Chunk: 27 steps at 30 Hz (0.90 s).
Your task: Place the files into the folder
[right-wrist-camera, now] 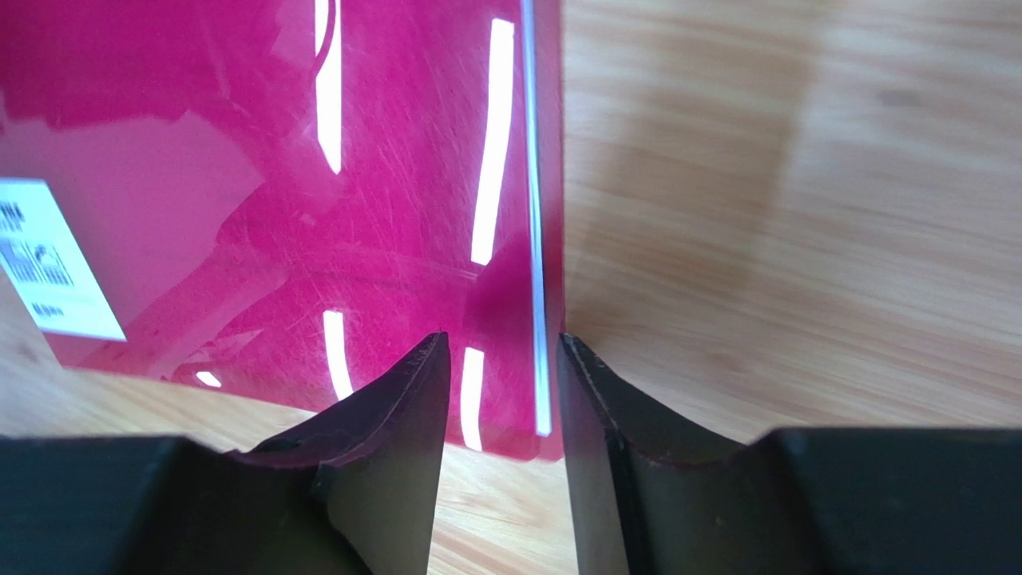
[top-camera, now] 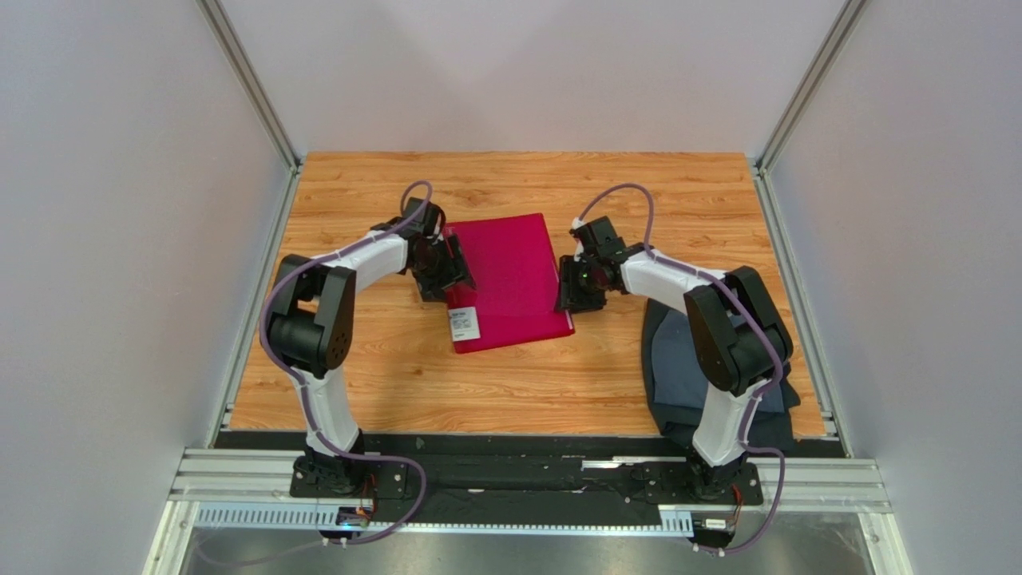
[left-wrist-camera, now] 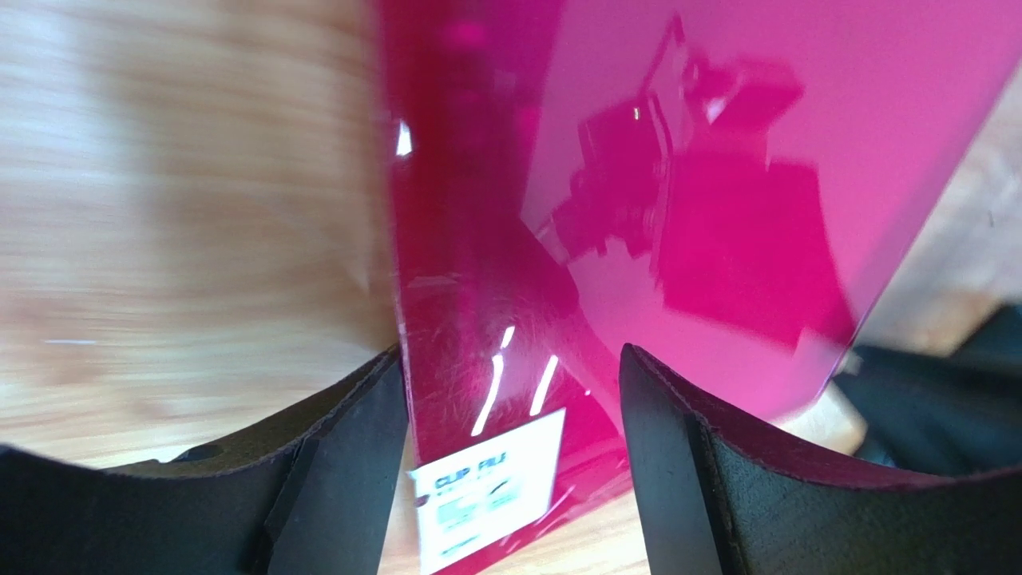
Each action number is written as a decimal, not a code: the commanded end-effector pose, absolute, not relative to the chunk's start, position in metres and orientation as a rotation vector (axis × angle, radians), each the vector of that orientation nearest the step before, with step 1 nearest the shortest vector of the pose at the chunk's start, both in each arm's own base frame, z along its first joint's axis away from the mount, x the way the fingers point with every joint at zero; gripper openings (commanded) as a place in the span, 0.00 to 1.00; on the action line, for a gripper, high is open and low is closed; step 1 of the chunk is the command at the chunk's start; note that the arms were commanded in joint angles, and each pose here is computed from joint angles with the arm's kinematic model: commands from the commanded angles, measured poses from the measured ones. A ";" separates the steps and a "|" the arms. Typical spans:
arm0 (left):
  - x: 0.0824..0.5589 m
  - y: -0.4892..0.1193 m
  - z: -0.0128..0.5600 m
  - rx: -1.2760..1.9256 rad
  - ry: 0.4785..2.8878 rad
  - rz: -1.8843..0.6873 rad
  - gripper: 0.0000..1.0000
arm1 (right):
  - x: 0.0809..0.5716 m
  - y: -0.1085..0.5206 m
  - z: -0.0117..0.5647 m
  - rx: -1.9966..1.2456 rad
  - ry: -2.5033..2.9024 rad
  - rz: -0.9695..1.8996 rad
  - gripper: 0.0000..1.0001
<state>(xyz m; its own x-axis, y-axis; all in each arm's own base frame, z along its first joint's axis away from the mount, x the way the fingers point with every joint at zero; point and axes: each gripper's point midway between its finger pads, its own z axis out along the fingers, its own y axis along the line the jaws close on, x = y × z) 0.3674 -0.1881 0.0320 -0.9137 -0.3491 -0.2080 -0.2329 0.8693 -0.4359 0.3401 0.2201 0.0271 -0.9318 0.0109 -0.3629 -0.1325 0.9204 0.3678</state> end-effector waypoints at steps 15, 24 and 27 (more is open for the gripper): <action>0.361 -0.080 0.191 -0.265 2.488 -0.146 0.87 | 0.335 0.183 0.183 -0.169 2.364 0.104 0.69; 0.256 -0.133 0.404 0.106 1.949 -0.710 0.90 | 0.261 0.112 0.361 -0.069 1.954 0.173 0.92; 0.235 -0.147 0.435 0.175 1.840 -0.802 0.91 | 0.245 0.099 0.383 -0.013 1.910 0.208 0.94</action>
